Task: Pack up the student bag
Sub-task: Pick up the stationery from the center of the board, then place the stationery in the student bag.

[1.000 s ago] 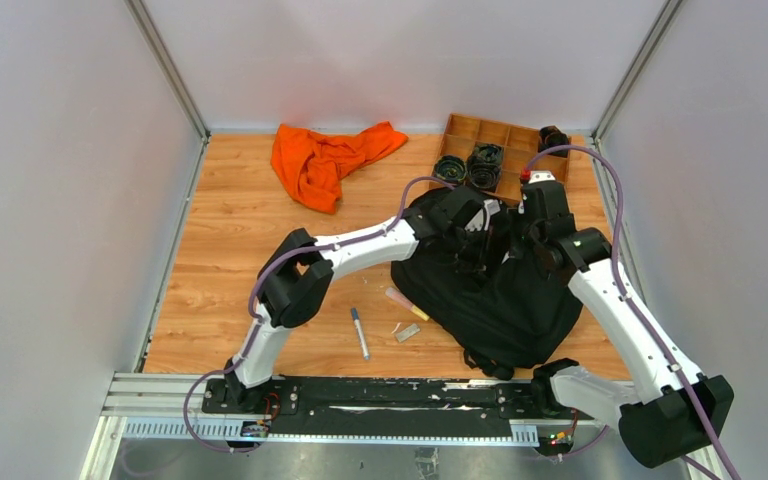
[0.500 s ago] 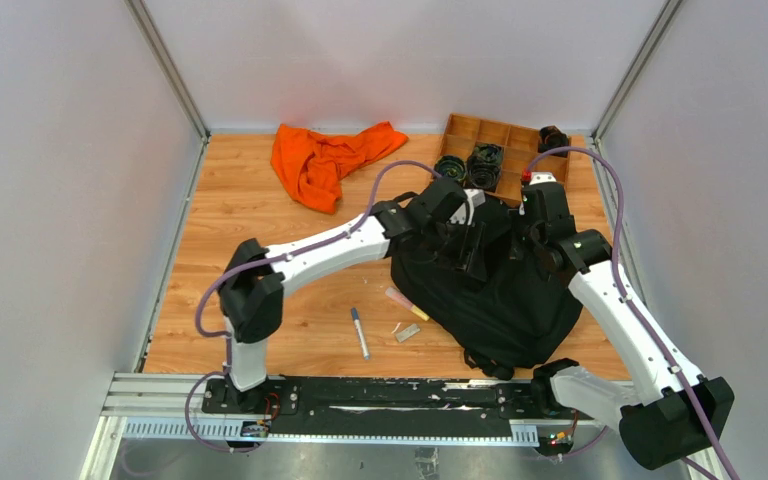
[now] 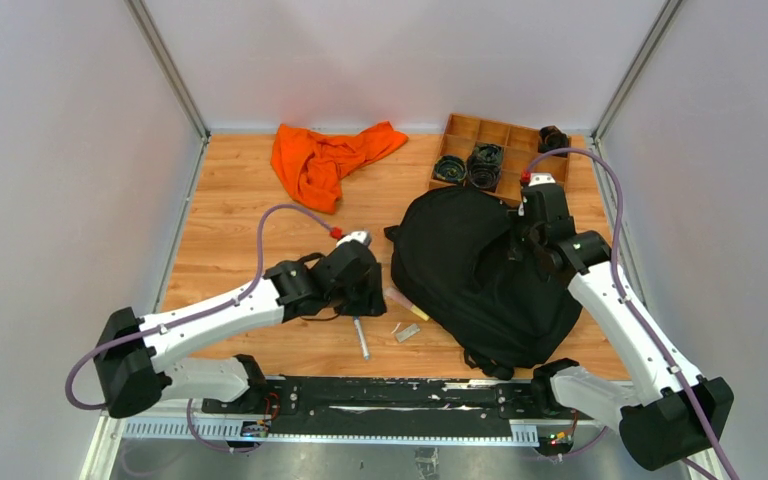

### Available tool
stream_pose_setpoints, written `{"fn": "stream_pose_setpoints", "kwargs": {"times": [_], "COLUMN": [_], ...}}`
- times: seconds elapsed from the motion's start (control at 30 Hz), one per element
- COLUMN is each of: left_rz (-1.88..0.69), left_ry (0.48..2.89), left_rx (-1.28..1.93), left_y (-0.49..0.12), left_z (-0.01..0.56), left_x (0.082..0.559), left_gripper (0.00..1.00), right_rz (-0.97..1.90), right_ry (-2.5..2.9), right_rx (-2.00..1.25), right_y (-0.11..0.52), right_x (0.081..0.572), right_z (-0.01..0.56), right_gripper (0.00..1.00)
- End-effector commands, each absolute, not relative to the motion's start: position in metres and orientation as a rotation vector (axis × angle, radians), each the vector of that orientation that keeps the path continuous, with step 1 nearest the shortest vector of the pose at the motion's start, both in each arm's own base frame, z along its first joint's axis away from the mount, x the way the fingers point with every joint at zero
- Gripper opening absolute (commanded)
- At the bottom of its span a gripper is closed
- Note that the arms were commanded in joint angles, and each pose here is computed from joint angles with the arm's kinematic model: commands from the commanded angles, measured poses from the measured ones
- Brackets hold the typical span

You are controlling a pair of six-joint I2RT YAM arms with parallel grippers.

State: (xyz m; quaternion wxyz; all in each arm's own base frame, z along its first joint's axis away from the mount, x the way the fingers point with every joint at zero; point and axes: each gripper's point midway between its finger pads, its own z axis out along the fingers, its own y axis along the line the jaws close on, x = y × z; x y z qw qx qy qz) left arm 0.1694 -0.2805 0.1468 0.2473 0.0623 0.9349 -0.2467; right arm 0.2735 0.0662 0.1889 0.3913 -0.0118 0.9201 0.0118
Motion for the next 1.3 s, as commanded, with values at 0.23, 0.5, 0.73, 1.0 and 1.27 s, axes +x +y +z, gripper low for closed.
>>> {"fn": "stream_pose_setpoints", "kwargs": {"times": [0.23, 0.5, 0.73, 1.0, 1.27], "left_rz": [-0.314, -0.145, -0.046, -0.19, -0.535], "left_ry": [2.661, 2.756, 2.798, 2.618, 2.324], "left_rx": [-0.123, -0.165, -0.17, -0.01, 0.3], "left_y": [-0.235, -0.229, -0.222, -0.241, -0.297], "left_z": [0.057, 0.016, -0.003, 0.065, 0.194], "left_x": [0.164, 0.157, 0.152, 0.184, 0.212], "left_gripper": [0.6, 0.5, 0.29, 0.0, 0.0], "right_rz": [0.099, 0.104, 0.099, 0.096, 0.106], "right_ry": [2.347, 2.339, 2.336, 2.326, 2.324], "right_rx": [-0.054, -0.057, -0.056, -0.051, -0.041], "right_y": [0.074, 0.074, 0.073, 0.071, 0.072], "right_x": [0.27, 0.27, 0.267, 0.267, 0.267], "right_z": [0.182, 0.185, 0.184, 0.187, 0.188], "right_gripper": [0.0, 0.0, 0.0, 0.0, 0.0]}}
